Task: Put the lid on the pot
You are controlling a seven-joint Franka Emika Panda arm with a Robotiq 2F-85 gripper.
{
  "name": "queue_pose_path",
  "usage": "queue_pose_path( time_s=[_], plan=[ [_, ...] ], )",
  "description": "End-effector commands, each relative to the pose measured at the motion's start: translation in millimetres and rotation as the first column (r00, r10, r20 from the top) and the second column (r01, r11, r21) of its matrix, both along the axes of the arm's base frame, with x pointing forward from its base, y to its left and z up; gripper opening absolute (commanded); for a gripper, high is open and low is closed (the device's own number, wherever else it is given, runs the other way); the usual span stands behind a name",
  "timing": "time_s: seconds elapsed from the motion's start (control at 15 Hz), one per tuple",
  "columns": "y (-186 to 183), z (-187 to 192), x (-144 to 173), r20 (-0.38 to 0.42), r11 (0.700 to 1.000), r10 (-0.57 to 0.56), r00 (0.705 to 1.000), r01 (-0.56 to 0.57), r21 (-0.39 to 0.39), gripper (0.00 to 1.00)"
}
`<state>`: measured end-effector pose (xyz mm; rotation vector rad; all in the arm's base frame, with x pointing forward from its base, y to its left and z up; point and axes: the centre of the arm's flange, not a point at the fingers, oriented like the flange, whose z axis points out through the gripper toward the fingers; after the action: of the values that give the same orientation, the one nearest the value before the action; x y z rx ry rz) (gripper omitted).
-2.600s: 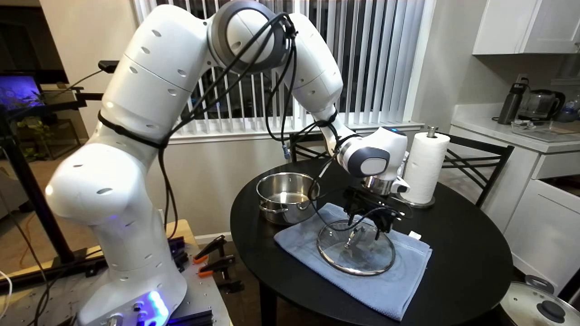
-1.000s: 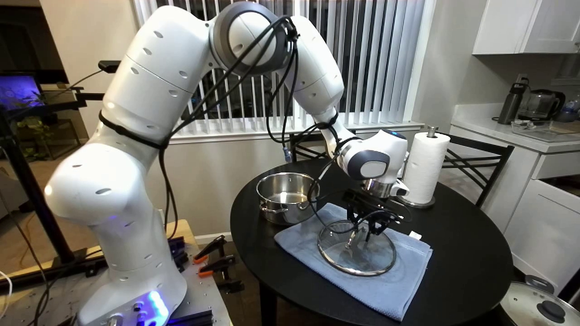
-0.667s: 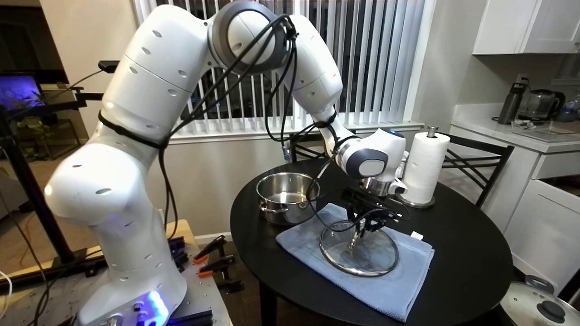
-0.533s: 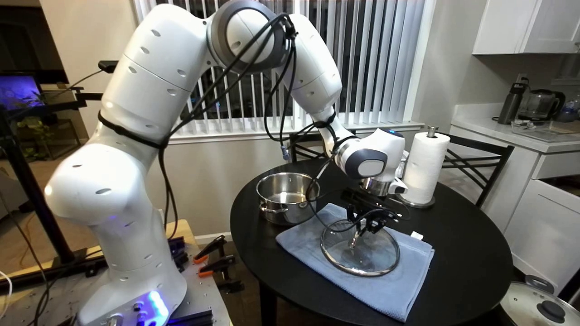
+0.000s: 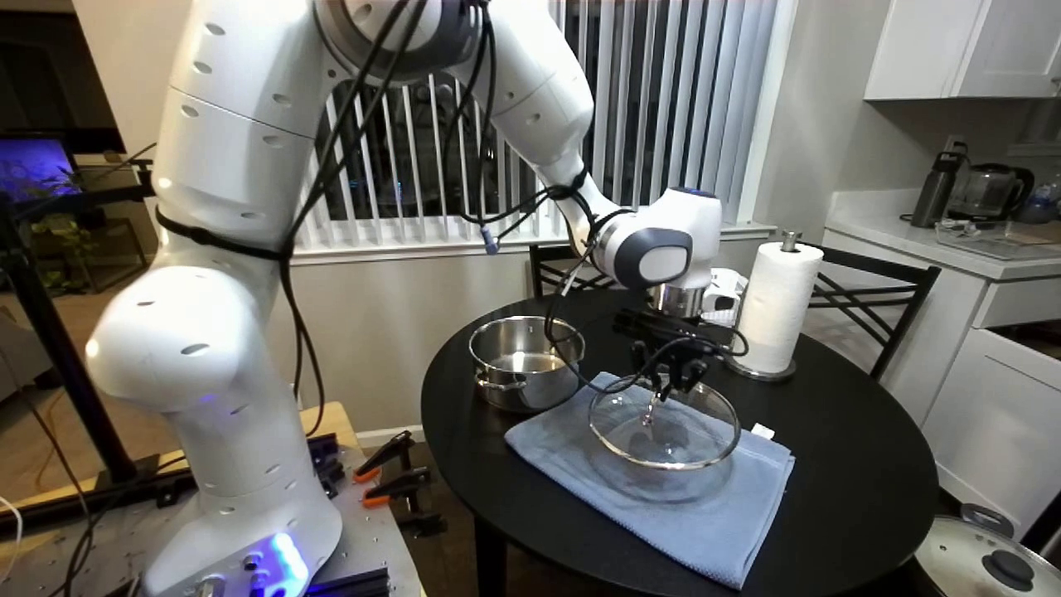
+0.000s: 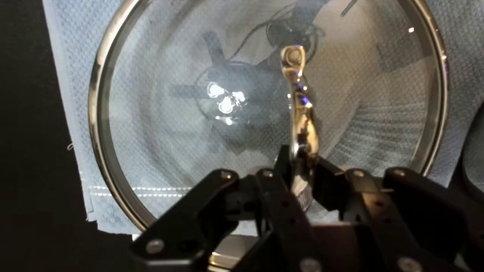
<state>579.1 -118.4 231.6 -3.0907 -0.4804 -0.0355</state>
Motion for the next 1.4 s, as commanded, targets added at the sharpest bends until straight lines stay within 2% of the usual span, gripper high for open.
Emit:
queue_pose_path(
  time_s=[0.0, 0.27, 0.47, 0.8, 1.13, 1.27, 1.33],
  plan=[
    [26.7, 57.2, -21.9, 0.006, 0.995, 0.033, 0.999, -0.032, -0.091, 0.04],
    [59.5, 102.1, -21.0, -0.016, 0.976, 0.145, 0.989, -0.146, -0.163, 0.04],
    [91.2, 131.5, -19.3, -0.041, 0.951, 0.244, 0.969, -0.248, -0.186, 0.04],
    [157.8, 140.1, -24.2, -0.090, 0.899, 0.384, 0.919, -0.394, -0.190, 0.04],
    [216.0, 130.2, -39.8, -0.114, 0.821, 0.535, 0.837, -0.547, -0.163, 0.04],
    [240.1, 128.5, -48.5, -0.119, 0.771, 0.605, 0.787, -0.617, -0.161, 0.04],
    [253.3, 127.9, -55.2, -0.123, 0.732, 0.653, 0.747, -0.665, -0.149, 0.04]
  ],
)
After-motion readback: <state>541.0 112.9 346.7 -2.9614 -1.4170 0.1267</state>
